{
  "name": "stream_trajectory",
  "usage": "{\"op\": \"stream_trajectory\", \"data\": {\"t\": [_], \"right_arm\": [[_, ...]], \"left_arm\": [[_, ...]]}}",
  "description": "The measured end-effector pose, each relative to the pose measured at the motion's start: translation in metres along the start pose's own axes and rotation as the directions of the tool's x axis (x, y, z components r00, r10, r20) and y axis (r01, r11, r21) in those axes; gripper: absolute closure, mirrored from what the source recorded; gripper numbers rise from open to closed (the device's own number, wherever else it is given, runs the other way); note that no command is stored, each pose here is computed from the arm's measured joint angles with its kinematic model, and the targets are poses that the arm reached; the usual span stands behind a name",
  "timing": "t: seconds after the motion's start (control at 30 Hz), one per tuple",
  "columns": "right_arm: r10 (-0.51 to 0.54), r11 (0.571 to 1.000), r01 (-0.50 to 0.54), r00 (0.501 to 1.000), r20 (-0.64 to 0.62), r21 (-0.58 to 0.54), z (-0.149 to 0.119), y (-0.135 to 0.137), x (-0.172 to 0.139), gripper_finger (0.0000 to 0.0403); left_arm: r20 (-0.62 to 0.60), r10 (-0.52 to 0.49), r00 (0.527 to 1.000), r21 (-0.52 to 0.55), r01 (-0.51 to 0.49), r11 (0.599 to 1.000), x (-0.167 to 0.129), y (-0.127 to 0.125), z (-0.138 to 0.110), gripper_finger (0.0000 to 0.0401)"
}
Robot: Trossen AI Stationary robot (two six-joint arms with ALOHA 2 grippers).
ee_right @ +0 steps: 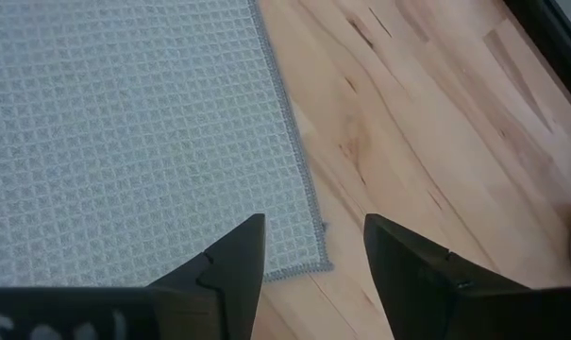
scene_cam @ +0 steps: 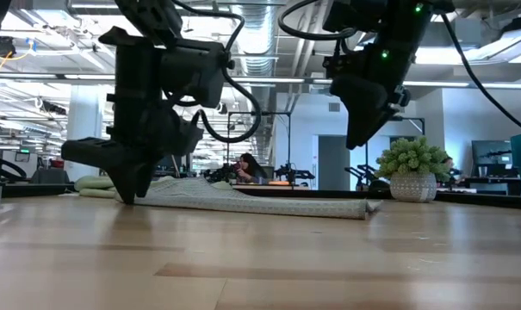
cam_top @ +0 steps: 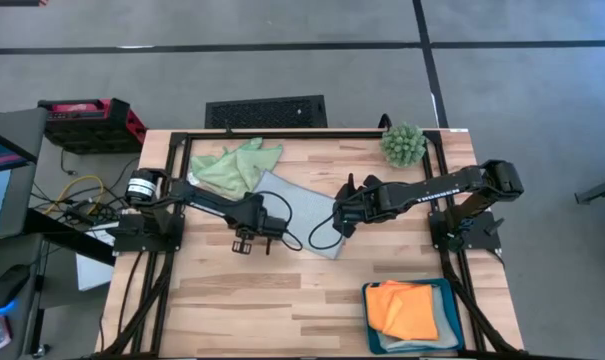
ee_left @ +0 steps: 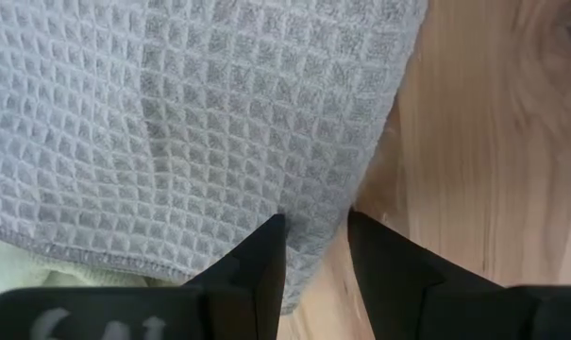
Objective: Fold microfiber towels
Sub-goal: Fold the gray towel
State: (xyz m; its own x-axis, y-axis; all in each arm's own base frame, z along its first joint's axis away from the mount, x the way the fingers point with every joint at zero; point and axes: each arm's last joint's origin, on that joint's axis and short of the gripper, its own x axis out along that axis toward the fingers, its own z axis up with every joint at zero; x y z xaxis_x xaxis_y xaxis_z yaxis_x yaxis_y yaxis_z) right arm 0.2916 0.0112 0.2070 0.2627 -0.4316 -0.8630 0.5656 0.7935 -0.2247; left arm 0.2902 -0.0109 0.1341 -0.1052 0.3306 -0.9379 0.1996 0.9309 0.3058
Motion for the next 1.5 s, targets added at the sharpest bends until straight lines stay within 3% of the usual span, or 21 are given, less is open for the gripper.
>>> {"op": "stream_trajectory", "data": {"t": [0.27, 0.5, 0.8, 0.97, 1.27, 1.5], "right_arm": [[0.001, 1.0, -0.001, 1.0, 0.001, 0.0, 0.0, 0.0, 0.0, 0.0198], [0.0, 1.0, 0.0, 1.0, 0.002, -0.017, 0.0, 0.0, 0.0, 0.0198], [0.013, 0.996, -0.01, 1.0, 0.027, -0.088, 0.001, 0.004, -0.001, 0.0198], [-0.003, 0.994, 0.007, 0.999, 0.04, -0.11, -0.002, 0.005, -0.006, 0.0198], [0.011, 0.995, 0.002, 0.991, 0.132, -0.101, -0.005, -0.006, -0.038, 0.0198], [0.044, 0.995, -0.028, 0.986, 0.162, -0.096, -0.011, -0.015, -0.059, 0.0198]], "left_arm": [[-0.004, -0.002, 1.0, -0.047, 0.001, 0.999, 0.001, 0.0, 0.0, 0.0298], [0.001, -0.018, 1.0, -0.073, 0.018, 0.997, 0.001, -0.001, 0.0, 0.0392], [0.09, 0.037, 0.995, -0.112, -0.027, 0.993, -0.021, 0.01, 0.019, 0.0399], [0.188, 0.053, 0.981, -0.074, -0.04, 0.996, -0.043, 0.02, 0.035, 0.04], [0.428, 0.081, 0.9, -0.009, -0.086, 0.996, -0.065, 0.029, 0.065, 0.0401], [0.616, 0.12, 0.778, 0.019, -0.167, 0.986, -0.068, 0.032, 0.091, 0.0401]]}}
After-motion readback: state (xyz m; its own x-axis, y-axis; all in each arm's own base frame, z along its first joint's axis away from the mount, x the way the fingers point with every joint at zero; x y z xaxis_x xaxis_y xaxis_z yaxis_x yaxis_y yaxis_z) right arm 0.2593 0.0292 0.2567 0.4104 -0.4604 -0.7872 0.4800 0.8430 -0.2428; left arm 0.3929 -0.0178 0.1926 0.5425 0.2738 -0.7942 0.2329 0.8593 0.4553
